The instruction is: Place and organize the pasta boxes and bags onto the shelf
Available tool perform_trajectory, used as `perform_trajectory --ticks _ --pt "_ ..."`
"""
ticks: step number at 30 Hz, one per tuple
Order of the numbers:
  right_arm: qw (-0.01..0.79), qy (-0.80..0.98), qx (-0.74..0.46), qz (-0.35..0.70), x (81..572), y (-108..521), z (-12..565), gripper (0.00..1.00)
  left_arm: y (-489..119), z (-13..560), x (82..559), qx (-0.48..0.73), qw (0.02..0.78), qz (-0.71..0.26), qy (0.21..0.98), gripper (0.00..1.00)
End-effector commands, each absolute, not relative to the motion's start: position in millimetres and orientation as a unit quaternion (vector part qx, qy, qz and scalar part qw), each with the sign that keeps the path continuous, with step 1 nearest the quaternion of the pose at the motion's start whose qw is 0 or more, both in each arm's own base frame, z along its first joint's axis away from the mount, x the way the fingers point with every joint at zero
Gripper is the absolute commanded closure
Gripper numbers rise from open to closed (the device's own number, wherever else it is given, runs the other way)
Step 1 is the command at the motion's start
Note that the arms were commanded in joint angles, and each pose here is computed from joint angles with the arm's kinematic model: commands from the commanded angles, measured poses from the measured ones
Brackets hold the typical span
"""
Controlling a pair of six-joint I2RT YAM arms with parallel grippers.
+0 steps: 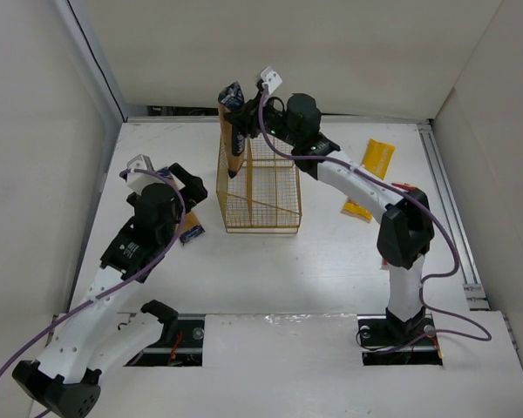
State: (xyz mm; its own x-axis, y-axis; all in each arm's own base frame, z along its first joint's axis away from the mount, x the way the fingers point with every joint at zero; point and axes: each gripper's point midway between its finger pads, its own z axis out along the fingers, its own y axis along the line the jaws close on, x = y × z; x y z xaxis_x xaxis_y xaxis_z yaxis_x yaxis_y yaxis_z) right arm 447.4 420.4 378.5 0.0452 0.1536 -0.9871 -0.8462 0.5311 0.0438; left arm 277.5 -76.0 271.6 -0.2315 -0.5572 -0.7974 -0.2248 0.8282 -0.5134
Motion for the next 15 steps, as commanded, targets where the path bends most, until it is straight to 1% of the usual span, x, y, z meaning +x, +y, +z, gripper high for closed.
perform_trajectory --ticks 1,7,9,12,13,14,15 --pt "0.743 0.428 -0.306 0.414 418 420 488 1.0 -74 284 281 -0.27 0.579 -0.155 0.753 0.0" --pt "0.727 0.46 -0.303 0.409 448 439 444 1.0 -71 269 285 -0.285 0.562 -0.128 0.766 0.0" --pt "0.73 0.469 -0.291 0.402 455 438 439 1.0 -70 268 287 -0.291 0.559 -0.122 0.767 0.0" --pt "0.729 0.497 -0.276 0.38 471 437 413 0.99 -69 265 289 -0.291 0.555 -0.112 0.771 0.0" --pt "0.726 0.502 -0.277 0.379 472 437 407 0.93 -70 265 289 -0.295 0.554 -0.115 0.77 0.0" --pt "0.727 0.504 -0.273 0.377 473 436 407 0.9 -70 265 290 -0.294 0.551 -0.112 0.773 0.0" --pt "0.724 0.508 -0.274 0.377 474 437 402 0.84 -70 265 290 -0.294 0.551 -0.112 0.773 0.0"
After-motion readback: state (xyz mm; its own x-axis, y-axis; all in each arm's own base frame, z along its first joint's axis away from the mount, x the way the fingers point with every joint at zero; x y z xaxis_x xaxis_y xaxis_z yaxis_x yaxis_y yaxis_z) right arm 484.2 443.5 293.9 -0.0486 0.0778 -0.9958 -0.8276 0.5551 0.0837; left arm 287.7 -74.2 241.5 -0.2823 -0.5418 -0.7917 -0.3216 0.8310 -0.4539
